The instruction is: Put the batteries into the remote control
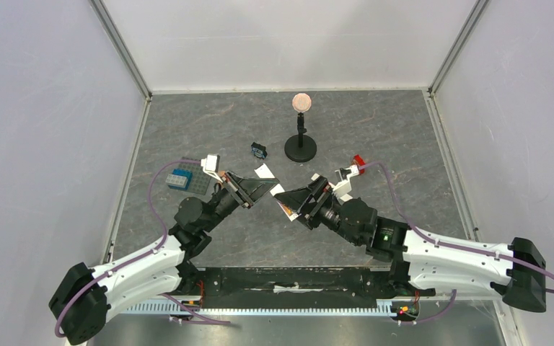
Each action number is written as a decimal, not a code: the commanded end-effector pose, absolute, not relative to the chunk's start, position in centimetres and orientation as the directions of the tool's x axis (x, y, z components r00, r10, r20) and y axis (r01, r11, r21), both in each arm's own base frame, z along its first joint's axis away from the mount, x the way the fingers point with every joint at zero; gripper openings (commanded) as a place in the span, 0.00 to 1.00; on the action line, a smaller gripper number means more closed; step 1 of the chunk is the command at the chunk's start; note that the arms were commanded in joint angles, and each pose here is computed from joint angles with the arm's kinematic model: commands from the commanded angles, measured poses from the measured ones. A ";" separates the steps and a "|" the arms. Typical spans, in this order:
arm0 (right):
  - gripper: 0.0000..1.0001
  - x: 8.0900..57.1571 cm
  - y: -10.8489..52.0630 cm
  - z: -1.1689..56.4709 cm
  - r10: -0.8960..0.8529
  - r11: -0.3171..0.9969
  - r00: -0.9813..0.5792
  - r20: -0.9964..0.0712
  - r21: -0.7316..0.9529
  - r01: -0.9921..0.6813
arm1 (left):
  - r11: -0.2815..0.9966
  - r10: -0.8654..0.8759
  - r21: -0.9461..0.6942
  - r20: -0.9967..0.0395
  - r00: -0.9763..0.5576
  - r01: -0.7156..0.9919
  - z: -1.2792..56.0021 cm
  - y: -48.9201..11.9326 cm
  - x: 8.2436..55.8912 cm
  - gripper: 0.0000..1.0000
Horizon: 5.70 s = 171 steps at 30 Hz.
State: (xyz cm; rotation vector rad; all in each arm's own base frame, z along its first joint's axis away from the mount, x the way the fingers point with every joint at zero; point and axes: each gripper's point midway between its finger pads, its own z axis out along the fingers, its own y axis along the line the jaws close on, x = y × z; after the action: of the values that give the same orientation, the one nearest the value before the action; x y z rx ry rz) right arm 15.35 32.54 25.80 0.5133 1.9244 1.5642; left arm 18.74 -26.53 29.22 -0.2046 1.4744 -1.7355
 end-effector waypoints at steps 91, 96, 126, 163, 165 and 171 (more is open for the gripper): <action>0.39 12.7 32.9 24.0 0.302 0.360 -0.806 -0.509 0.844 -0.398 | 0.049 -0.727 -0.943 -0.260 -0.635 0.330 27.4 -23.7 18.3 0.02; 0.33 12.5 32.7 23.6 0.291 0.360 -0.806 -0.516 0.839 -0.407 | 0.046 -0.726 -0.944 -0.255 -0.638 0.325 27.2 -23.6 18.2 0.02; 0.58 26.8 16.8 7.2 -0.004 0.998 -0.705 -0.709 0.041 -0.047 | 0.520 -0.549 -0.831 -0.503 -0.667 0.199 14.3 -22.9 19.1 0.02; 0.00 21.4 27.5 11.9 -0.113 0.569 -0.626 -0.772 0.466 -0.677 | 0.561 -0.511 -0.796 -0.548 -0.663 0.226 13.5 -22.4 18.7 0.02; 0.00 19.0 28.9 15.2 -0.095 0.404 -0.604 -0.792 0.524 -0.750 | 0.574 -0.494 -0.784 -0.563 -0.663 0.238 13.5 -22.4 18.7 0.02; 0.00 12.9 29.7 22.6 -0.076 0.026 -0.512 -0.855 0.512 -0.859 | 0.554 -0.478 -0.778 -0.587 -0.653 0.294 14.8 -22.9 18.6 0.02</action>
State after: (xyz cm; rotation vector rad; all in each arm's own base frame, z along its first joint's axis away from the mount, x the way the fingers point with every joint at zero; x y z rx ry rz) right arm 18.10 28.62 16.89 -0.6965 1.9519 1.2585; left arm 18.04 -22.02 11.04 -0.2493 2.0719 -1.1305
